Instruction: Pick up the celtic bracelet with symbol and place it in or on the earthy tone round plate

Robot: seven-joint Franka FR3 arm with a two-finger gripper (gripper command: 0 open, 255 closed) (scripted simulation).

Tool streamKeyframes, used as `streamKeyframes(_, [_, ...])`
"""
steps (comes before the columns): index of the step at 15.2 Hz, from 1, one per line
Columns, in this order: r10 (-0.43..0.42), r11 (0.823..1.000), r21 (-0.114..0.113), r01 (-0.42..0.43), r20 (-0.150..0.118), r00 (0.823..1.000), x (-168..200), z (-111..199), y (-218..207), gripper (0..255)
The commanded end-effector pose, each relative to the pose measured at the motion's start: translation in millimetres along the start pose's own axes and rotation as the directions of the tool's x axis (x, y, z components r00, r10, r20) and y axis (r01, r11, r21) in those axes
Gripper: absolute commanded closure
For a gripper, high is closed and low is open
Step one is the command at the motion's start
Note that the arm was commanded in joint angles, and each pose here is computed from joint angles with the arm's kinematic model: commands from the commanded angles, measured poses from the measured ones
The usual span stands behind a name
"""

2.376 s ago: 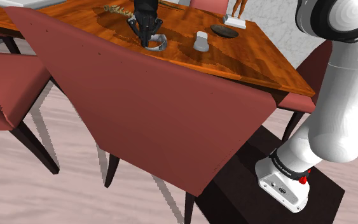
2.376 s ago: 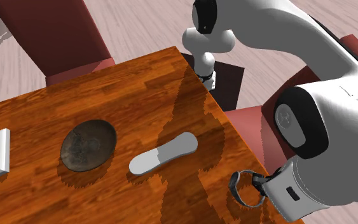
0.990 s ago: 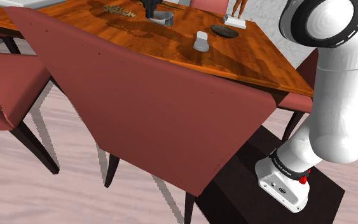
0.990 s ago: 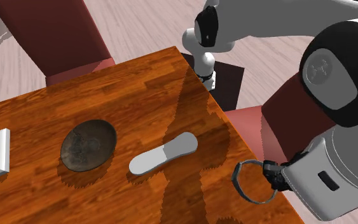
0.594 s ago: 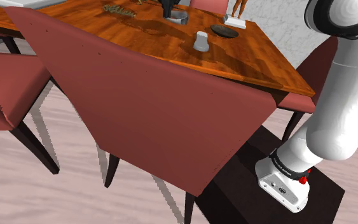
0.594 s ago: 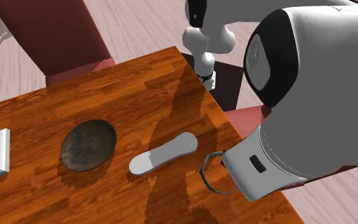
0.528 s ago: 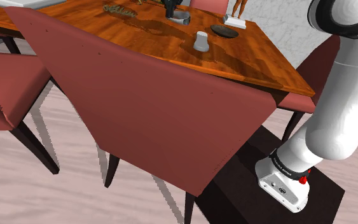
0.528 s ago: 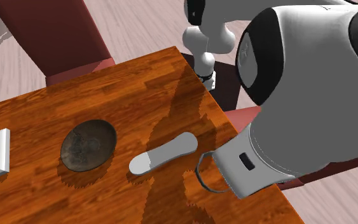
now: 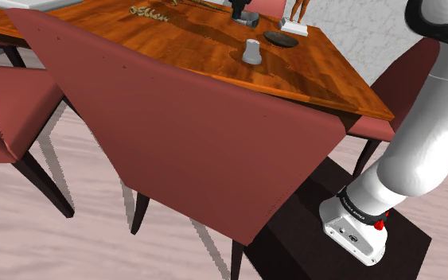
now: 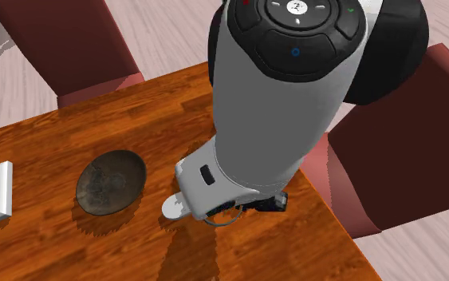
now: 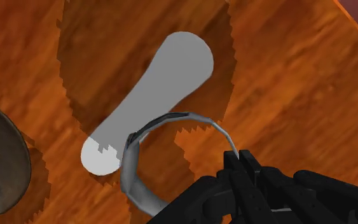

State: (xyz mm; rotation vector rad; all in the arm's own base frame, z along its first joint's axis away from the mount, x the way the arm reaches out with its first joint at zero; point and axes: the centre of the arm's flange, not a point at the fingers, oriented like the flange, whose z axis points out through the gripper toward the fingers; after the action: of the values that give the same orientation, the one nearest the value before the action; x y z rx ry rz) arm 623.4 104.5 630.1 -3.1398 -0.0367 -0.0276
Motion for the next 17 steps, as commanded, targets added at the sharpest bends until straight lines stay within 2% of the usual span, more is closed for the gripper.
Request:
streamKeyframes(1, [-0.001,1.0,0.0,0.001,-0.001,1.0,1,3,28,255])
streamKeyframes(17, [-0.001,1.0,0.0,0.001,-0.001,1.0,13,3,239,255])
